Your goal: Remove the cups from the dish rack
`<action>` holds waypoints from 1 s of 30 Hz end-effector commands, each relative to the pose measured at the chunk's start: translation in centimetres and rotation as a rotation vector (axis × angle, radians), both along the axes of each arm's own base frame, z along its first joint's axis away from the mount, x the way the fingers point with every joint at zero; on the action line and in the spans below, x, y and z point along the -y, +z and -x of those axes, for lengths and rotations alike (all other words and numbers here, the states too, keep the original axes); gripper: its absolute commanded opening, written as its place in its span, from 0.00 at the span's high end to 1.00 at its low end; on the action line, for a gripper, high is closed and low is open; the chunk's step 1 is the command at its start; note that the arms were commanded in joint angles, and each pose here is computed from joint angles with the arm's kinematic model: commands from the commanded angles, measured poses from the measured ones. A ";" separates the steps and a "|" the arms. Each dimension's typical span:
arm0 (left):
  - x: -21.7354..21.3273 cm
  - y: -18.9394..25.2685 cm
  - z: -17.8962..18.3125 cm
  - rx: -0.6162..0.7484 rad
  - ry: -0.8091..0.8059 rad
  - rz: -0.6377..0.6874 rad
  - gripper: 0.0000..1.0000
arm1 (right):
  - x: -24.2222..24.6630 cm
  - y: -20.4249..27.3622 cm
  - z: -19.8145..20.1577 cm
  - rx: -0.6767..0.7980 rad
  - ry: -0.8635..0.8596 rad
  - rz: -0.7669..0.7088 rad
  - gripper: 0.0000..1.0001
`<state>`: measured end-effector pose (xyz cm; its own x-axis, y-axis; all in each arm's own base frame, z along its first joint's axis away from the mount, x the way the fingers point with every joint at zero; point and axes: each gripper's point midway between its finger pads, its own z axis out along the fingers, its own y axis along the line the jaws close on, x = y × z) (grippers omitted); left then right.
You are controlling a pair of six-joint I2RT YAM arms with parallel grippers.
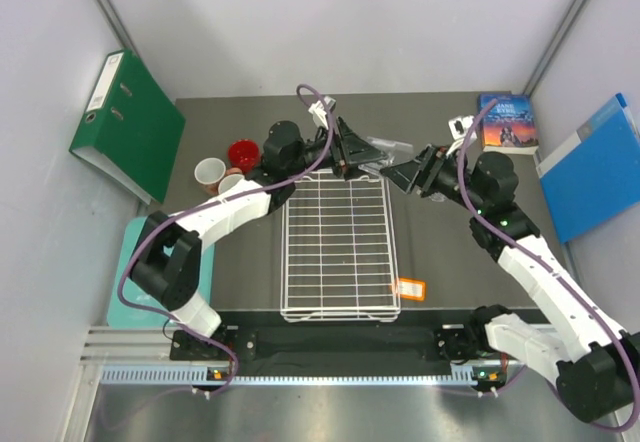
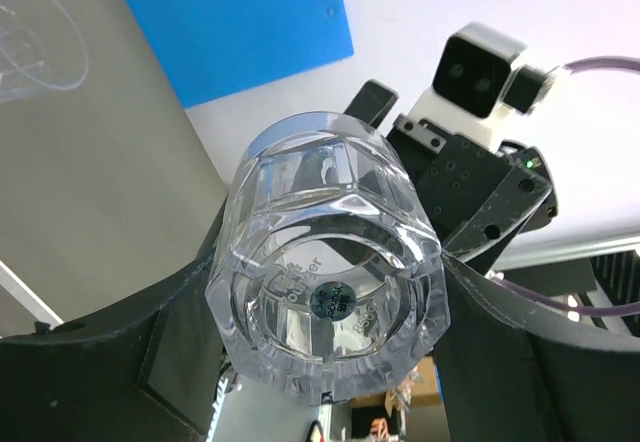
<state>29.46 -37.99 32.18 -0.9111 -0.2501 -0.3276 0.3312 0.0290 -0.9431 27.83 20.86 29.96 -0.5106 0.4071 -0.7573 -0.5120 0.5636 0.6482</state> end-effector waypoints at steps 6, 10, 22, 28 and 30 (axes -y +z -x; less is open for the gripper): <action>1.8 1.1 4.0 0.076 -0.160 0.053 1.00 | -2.7 4.7 0.0 0.126 0.095 -0.091 0.58; 2.0 0.7 4.1 0.070 -0.163 0.037 0.98 | -3.0 4.0 0.1 0.104 0.108 -0.076 0.97; -6.7 -4.5 -6.3 -0.041 0.363 -0.278 0.01 | 5.7 0.1 -1.2 -0.010 -0.332 0.266 1.00; -10.5 -7.6 -6.6 -0.183 0.515 -0.306 0.02 | 12.3 -5.9 -2.2 -0.279 -0.622 0.552 1.00; -10.8 -8.7 -6.4 -0.207 0.515 -0.387 0.03 | 14.3 -8.4 -1.8 -0.398 -0.707 0.668 1.00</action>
